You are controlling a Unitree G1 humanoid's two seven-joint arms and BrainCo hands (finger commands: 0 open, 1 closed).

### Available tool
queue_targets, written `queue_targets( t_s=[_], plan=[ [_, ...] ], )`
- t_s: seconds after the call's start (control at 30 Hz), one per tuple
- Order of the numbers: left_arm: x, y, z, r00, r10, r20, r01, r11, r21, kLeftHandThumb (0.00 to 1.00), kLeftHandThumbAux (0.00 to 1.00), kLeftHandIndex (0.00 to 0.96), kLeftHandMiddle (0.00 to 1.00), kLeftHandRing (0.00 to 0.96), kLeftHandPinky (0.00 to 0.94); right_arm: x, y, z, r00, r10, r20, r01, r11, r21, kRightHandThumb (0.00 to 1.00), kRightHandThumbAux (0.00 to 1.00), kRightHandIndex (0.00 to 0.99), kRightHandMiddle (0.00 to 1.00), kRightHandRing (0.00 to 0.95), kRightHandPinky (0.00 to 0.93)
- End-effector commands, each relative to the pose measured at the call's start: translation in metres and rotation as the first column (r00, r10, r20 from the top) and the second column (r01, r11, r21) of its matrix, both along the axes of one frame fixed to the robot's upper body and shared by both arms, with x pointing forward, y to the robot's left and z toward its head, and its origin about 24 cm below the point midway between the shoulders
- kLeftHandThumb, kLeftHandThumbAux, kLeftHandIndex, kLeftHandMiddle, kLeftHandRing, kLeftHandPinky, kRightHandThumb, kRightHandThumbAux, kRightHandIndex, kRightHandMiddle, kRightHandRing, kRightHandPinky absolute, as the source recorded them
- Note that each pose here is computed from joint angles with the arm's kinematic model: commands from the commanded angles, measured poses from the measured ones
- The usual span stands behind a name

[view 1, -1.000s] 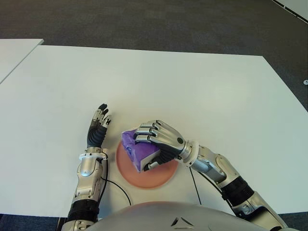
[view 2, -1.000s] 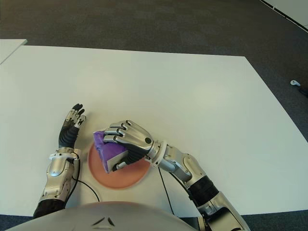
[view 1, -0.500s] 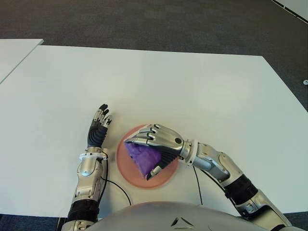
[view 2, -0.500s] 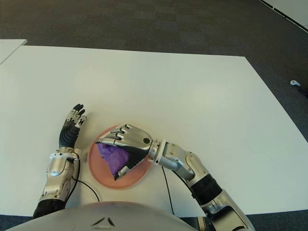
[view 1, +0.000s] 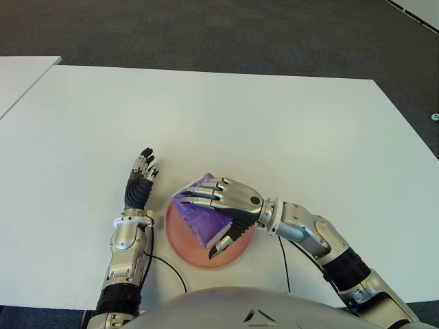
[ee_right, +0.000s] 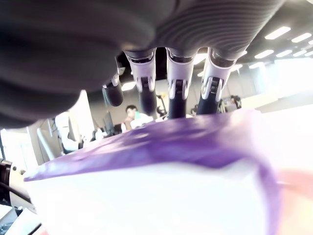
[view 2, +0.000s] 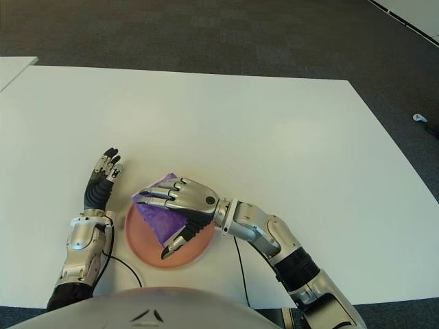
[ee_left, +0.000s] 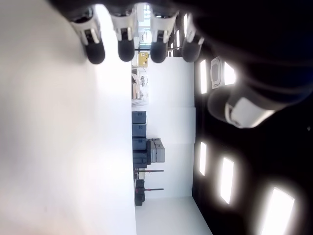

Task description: Put the tissue paper into the plate.

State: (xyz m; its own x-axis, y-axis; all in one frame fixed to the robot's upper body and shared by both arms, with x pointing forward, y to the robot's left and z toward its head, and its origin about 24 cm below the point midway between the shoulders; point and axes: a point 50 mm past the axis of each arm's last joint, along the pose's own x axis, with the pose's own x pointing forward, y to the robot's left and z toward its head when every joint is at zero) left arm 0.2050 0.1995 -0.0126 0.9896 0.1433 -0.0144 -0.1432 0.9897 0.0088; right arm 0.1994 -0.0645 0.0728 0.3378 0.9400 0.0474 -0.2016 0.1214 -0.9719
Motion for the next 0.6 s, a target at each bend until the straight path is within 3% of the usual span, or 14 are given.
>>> queue_targets(
  t_s=[0.03, 0.6],
  plan=[
    [-0.01, -0.001, -0.017, 0.994, 0.02, -0.105, -0.021, 1.0, -0.009, 0.0, 0.471, 0.0, 0.0, 0.0, 0.0, 0.003, -0.003, 0.0, 1.0, -0.011, -0.009, 0.011, 1.0, -0.013, 0.019, 0.239, 0.0, 0.0, 0.0, 0.0],
    [-0.01, 0.0, -0.015, 0.996, -0.015, -0.089, 0.013, 1.0, -0.021, 0.0, 0.454, 0.0, 0.0, 0.0, 0.0, 0.012, -0.01, 0.014, 0.996, -0.054, 0.068, 0.053, 0.998, 0.024, 0.055, 0.204, 0.0, 0.0, 0.0, 0.0]
  ],
)
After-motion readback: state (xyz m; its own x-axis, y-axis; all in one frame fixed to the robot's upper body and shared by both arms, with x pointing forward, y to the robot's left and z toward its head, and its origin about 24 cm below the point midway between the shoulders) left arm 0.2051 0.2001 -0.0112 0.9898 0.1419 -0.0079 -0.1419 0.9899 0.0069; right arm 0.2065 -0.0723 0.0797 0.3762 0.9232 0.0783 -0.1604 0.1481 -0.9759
